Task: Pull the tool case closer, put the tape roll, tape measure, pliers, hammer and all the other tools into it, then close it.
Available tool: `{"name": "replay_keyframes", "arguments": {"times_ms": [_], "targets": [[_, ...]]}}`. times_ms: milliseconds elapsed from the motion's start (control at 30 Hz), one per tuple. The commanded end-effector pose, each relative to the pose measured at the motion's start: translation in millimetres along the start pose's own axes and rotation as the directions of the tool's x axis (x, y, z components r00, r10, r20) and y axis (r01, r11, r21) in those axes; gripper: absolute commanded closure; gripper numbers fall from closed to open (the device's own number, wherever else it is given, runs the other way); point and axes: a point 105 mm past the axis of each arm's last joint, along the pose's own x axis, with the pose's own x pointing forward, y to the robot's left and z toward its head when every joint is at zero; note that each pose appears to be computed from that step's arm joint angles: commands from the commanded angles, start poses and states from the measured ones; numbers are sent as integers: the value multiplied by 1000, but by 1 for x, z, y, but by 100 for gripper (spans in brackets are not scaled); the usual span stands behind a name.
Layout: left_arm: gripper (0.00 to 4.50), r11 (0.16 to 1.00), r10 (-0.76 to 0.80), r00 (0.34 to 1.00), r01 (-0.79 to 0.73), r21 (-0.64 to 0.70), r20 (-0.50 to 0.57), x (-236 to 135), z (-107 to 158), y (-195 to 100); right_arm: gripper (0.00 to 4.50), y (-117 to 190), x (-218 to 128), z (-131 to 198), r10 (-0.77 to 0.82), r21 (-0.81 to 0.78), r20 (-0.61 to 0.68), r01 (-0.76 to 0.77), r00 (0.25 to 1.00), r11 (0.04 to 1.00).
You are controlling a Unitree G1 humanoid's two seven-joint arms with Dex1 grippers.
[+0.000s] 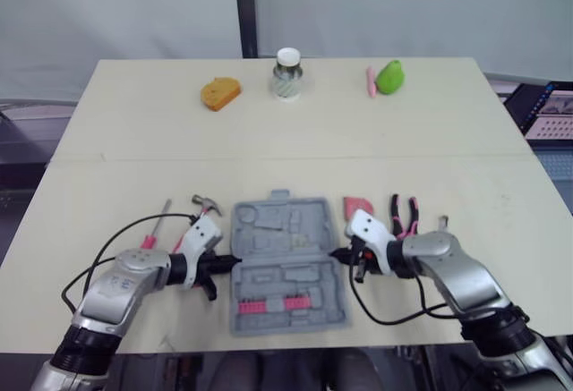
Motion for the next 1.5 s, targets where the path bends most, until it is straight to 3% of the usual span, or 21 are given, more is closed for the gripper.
{"name": "replay_keyframes", "arguments": {"times_ms": [33, 733, 1500], "targets": [[450, 995, -98, 995, 97, 15, 8, 1, 2, -22, 445, 24, -4, 10, 61, -10, 52, -61, 997, 998], [450, 986, -167, 984, 166, -19, -55, -5, -14, -42, 445, 50, -12, -5, 77, 64, 25, -79, 997, 995], [450, 994, -110, 992, 107, -35, -65, -11, -22, -30, 445, 41, -16, -24, 37, 101, -13, -35, 999, 994]]}}
